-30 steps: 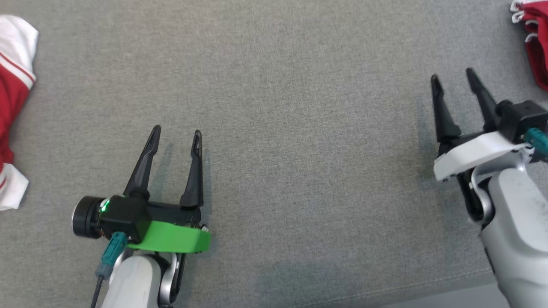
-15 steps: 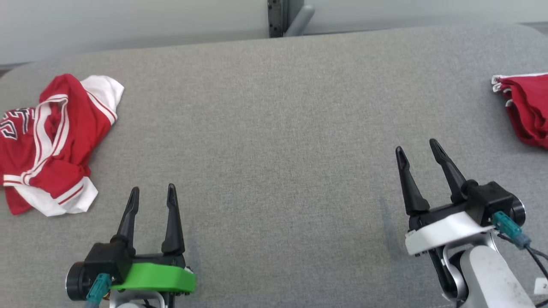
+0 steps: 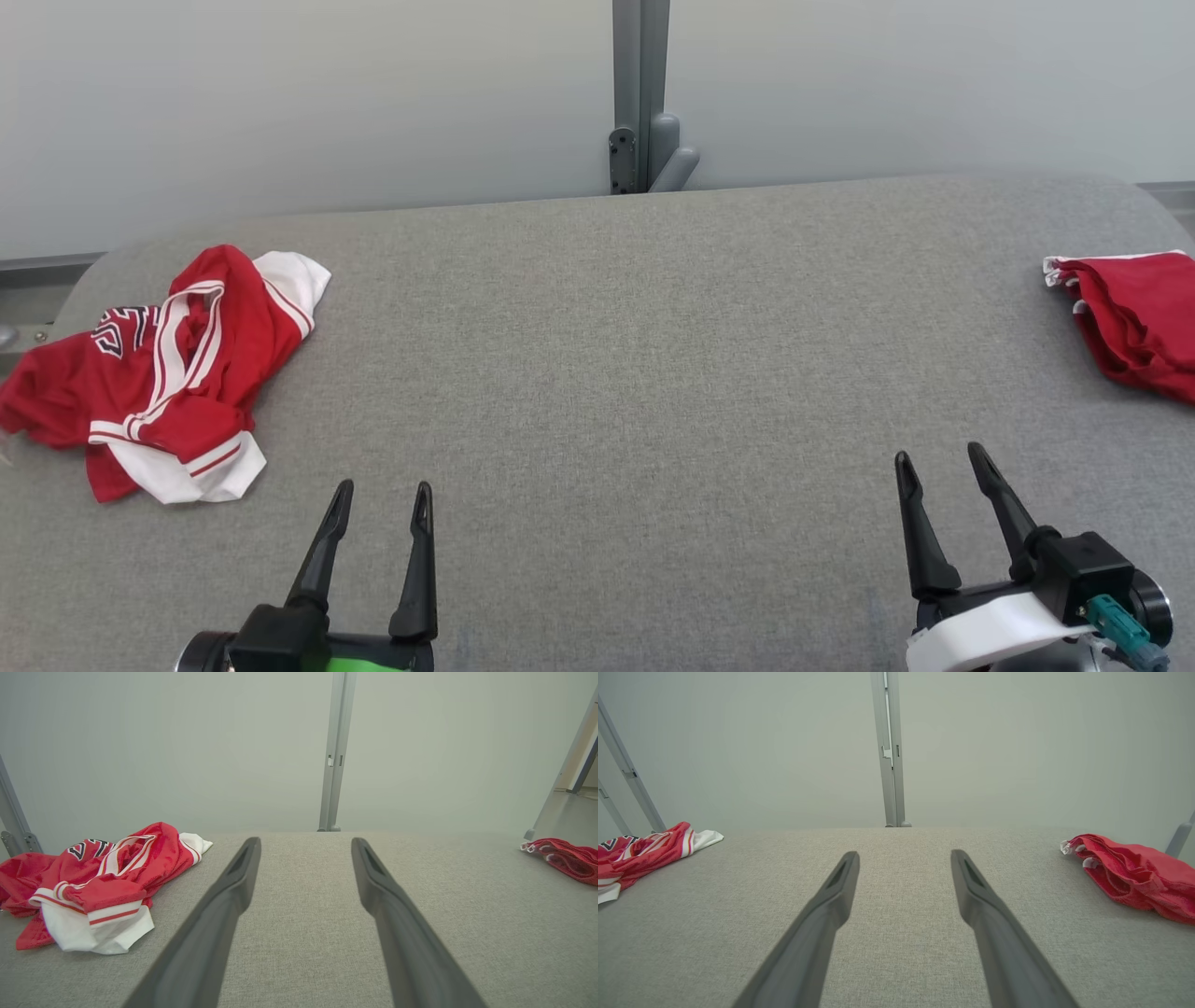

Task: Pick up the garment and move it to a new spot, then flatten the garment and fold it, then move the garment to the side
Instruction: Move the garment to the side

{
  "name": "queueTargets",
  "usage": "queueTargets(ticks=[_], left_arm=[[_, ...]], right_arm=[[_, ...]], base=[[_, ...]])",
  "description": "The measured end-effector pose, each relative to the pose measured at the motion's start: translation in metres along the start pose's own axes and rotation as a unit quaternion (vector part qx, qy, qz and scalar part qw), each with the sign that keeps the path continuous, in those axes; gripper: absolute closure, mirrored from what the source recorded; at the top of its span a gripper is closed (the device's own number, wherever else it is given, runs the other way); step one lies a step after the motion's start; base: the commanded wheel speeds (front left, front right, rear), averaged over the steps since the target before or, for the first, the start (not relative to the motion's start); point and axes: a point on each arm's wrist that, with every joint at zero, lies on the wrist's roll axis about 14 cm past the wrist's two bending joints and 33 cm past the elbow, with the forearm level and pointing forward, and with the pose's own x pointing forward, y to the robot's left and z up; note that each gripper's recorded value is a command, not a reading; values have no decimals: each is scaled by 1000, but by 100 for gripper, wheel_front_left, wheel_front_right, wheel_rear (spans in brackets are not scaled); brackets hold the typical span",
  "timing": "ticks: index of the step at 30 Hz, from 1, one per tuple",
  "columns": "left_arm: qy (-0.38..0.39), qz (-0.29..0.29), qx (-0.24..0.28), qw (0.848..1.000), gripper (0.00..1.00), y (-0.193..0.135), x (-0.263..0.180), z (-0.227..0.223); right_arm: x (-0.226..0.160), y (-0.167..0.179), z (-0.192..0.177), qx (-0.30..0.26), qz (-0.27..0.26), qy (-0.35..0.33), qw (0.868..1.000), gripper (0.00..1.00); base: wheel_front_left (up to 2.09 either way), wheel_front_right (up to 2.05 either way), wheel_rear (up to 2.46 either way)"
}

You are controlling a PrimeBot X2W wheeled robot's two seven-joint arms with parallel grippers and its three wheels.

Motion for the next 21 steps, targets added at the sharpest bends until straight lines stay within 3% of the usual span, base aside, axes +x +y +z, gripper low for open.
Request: queueTargets(ticks=[7,21], left_arm=[[24,11,1,1000,0,4,-17,-14],[38,26,2,999,0,9,-18,-23]], right_arm=[[-19,0,-6,7,-10,11,1000,0],[-19,7,-10,9,-3,17,1000,0]], base=[[0,0,0],[0,0,0]])
